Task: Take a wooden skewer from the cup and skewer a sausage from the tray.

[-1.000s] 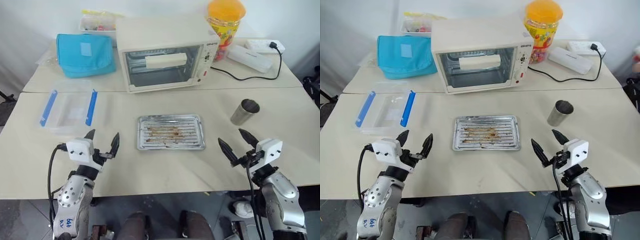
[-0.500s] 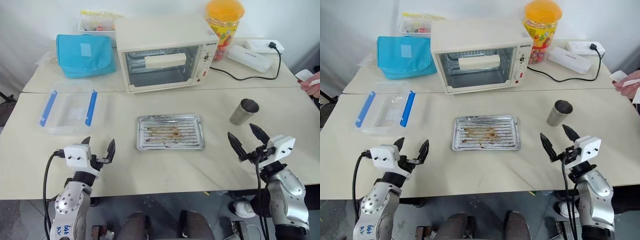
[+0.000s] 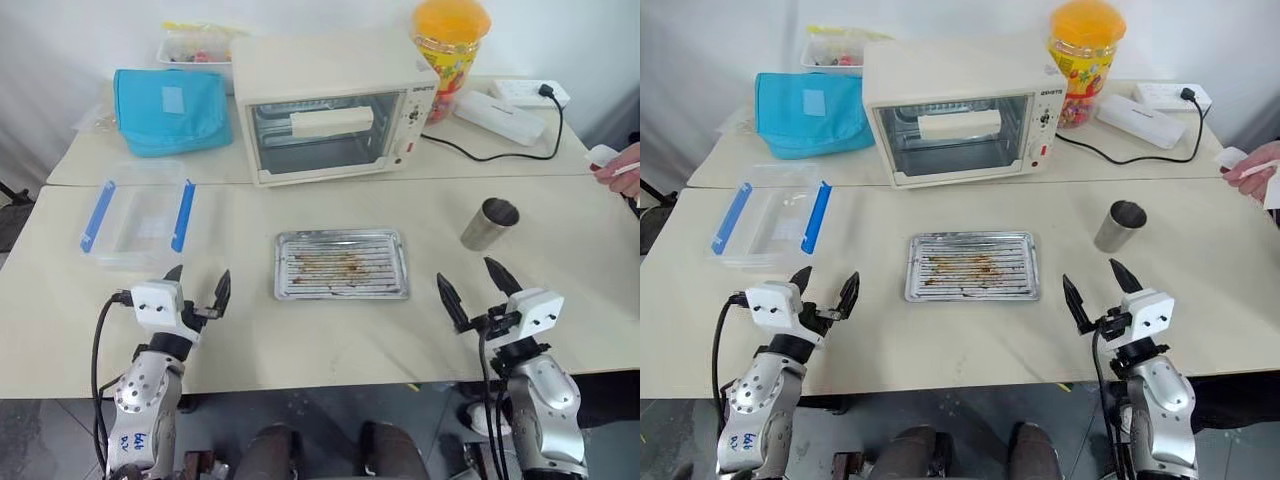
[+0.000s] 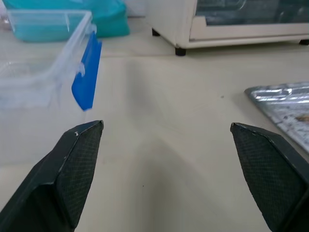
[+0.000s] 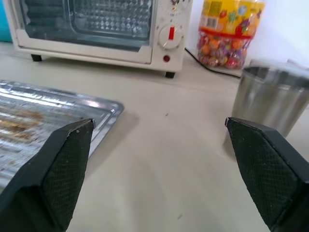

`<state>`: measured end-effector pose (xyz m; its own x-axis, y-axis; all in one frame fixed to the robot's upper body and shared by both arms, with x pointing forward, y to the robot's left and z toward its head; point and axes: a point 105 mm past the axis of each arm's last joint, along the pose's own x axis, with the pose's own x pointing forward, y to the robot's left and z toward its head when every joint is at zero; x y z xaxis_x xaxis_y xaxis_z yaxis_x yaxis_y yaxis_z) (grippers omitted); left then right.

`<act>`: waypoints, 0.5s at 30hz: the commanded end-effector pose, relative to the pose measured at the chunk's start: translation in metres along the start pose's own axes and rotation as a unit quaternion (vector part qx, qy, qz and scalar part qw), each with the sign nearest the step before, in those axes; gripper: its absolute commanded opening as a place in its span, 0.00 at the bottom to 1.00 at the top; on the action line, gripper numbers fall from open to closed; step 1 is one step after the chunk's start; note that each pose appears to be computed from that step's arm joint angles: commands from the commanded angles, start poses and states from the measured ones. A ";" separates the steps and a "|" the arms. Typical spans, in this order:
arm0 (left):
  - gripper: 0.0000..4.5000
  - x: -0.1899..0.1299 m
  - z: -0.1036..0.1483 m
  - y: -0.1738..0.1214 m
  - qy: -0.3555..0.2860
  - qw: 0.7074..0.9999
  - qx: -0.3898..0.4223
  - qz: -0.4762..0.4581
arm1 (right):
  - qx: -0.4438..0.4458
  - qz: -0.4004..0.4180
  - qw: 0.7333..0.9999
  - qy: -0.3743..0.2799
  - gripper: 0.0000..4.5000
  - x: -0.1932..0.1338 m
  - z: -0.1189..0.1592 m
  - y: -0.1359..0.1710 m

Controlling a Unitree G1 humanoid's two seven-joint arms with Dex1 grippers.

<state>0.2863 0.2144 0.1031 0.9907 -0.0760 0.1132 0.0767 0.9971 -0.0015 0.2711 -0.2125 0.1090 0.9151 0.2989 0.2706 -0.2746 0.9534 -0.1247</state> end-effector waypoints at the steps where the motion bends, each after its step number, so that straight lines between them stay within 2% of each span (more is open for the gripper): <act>1: 1.00 0.006 0.009 -0.003 -0.020 1.000 0.020 -0.009 | -0.014 -0.008 1.000 -0.020 1.00 -0.003 0.011 0.002; 4: 1.00 0.008 0.009 0.007 -0.022 1.000 0.007 0.019 | -0.013 -0.023 0.999 -0.021 1.00 -0.003 0.011 0.000; 15: 1.00 0.003 0.009 0.003 -0.026 1.000 0.003 0.000 | 0.011 -0.001 1.000 -0.011 1.00 0.001 0.008 0.021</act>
<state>0.2906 0.2177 0.0976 0.9920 -0.0693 0.1058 0.0706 0.9975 -0.0091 0.2660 -0.1935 0.1022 0.9206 0.3013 0.2486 -0.2856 0.9533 -0.0981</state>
